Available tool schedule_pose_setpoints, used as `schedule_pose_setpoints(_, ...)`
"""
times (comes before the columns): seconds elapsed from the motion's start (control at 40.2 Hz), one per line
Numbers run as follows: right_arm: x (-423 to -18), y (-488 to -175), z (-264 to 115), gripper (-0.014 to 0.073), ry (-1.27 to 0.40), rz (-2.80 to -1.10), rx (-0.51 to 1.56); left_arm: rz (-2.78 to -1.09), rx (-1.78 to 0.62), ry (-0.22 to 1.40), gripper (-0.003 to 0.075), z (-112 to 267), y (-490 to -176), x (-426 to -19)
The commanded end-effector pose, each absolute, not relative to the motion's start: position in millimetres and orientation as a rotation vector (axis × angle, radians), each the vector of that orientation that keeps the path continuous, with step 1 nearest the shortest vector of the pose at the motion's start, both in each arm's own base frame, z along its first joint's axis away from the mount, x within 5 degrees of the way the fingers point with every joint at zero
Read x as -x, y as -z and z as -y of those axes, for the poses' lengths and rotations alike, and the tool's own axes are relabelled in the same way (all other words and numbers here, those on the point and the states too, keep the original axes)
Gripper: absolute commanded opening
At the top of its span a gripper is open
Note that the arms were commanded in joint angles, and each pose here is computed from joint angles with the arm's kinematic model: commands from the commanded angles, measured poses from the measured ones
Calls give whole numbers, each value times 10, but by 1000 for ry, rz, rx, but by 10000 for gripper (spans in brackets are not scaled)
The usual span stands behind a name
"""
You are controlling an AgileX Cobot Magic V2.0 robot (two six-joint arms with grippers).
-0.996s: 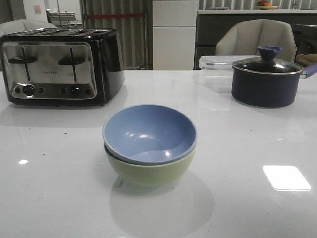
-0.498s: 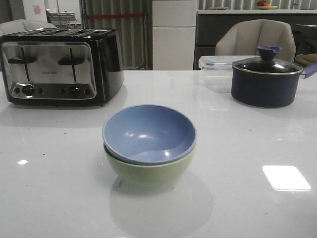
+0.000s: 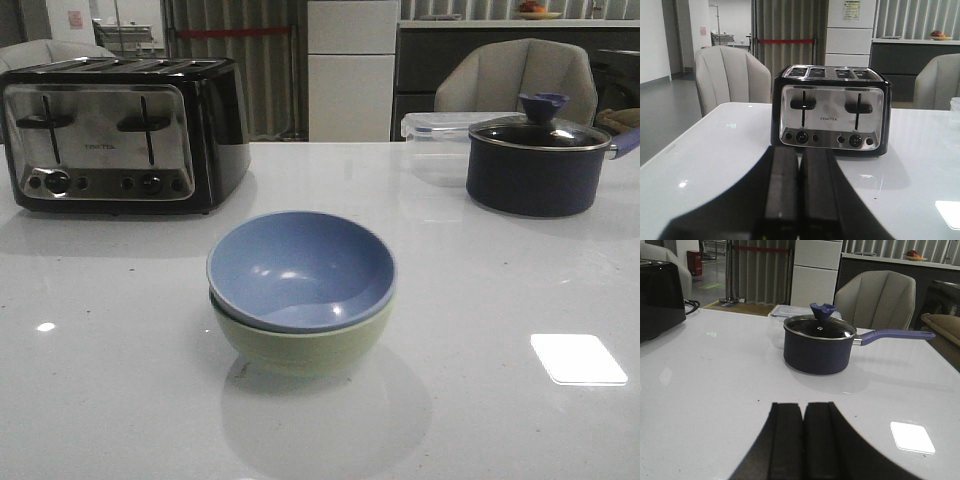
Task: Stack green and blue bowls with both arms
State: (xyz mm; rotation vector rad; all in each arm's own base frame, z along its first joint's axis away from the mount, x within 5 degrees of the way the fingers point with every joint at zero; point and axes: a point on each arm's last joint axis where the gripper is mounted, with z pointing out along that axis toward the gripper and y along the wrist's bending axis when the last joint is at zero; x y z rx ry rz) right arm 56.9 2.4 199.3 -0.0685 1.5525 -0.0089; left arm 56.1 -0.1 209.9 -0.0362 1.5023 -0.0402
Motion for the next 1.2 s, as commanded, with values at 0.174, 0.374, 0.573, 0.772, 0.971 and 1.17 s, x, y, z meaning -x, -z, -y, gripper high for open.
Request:
schedule_pose_setpoints(0.174, -543, -2115, -8, 36, 9, -1427, 35, -1403, 39, 50, 98, 0, -2171, -539)
schedule_pose_setpoints(0.374, -542, -2121, -13, 36, -47, -1422, -5, -1403, 39, 50, 98, 0, -2171, -539)
schedule_pose_setpoints(0.573, -542, -2121, -8, 36, -51, -1422, -22, -1403, 39, 50, 98, 0, -2171, -539)
schedule_pose_setpoints(0.772, -542, -2121, 3, 36, -33, -1422, -36, -1403, 39, 50, 98, 0, -2171, -539)
schedule_pose_setpoints(0.971, -542, -2121, 3, 36, -33, -1422, -36, -1403, 39, 50, 98, 0, -2171, -539)
schedule_pose_setpoints(1.17, -542, -2121, 3, 36, -33, -1422, -36, -1403, 39, 50, 98, 0, -2171, -539)
